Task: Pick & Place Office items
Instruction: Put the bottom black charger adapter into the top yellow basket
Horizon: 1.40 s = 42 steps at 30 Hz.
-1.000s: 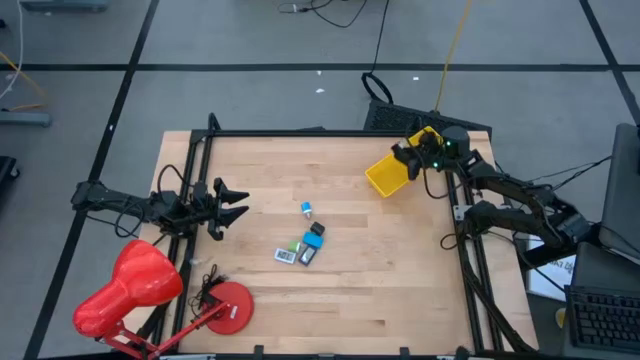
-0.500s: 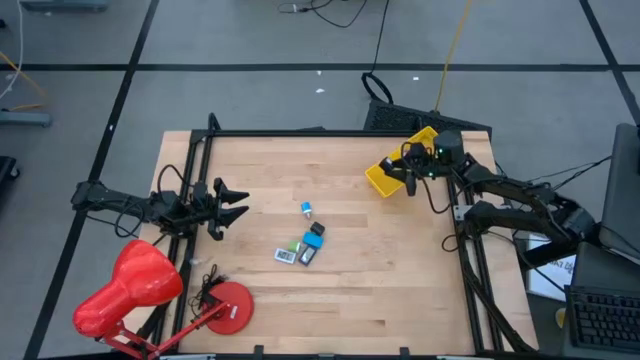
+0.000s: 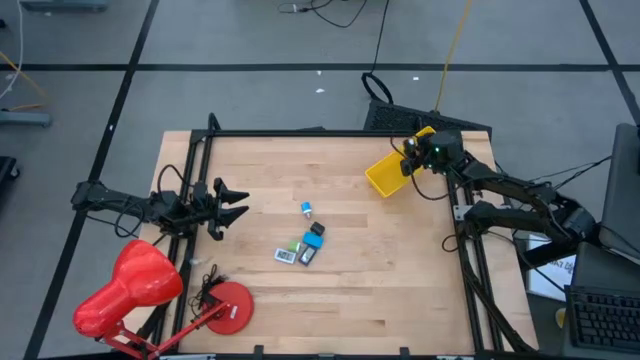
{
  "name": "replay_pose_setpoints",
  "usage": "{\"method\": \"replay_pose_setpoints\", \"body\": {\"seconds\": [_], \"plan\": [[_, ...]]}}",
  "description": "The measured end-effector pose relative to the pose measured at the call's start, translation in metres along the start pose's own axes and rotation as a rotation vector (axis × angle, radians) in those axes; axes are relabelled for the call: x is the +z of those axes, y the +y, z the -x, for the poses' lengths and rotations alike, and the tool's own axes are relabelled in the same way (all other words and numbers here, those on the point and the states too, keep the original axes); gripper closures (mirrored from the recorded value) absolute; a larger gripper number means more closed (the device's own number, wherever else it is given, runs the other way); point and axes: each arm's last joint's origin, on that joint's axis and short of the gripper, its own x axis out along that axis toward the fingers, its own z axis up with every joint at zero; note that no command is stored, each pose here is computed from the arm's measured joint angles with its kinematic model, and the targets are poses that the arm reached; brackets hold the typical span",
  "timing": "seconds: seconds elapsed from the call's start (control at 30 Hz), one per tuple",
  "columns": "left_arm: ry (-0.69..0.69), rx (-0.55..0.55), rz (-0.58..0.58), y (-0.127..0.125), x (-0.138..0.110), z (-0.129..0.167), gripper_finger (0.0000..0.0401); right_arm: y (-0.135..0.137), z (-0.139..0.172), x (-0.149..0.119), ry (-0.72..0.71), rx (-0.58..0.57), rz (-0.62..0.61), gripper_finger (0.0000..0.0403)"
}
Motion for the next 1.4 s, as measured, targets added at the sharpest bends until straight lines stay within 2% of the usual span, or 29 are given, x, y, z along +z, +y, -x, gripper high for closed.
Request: {"method": "replay_pose_setpoints", "body": {"seconds": [0.2,0.33,0.57,0.93,1.4], "plan": [[0.000,0.000,0.000,0.000,0.000,0.000,0.0187,-0.004,0.006,0.012,0.084,-0.116,-0.037,0.0258],[0.000,0.000,0.000,0.000,0.000,0.000,0.0187,-0.013,0.005,0.010,0.110,-0.212,-0.055,0.0258],[0.000,0.000,0.000,0.000,0.000,0.000,0.0187,-0.023,-0.008,0.005,0.154,-0.298,-0.072,0.0258],[0.000,0.001,0.000,0.000,0.000,0.000,0.0187,-0.027,-0.032,-0.001,0.175,-0.365,-0.063,0.0258],[0.000,0.001,0.000,0.000,0.000,0.000,0.0187,-0.027,-0.043,-0.005,0.188,-0.359,-0.022,0.0246]]}}
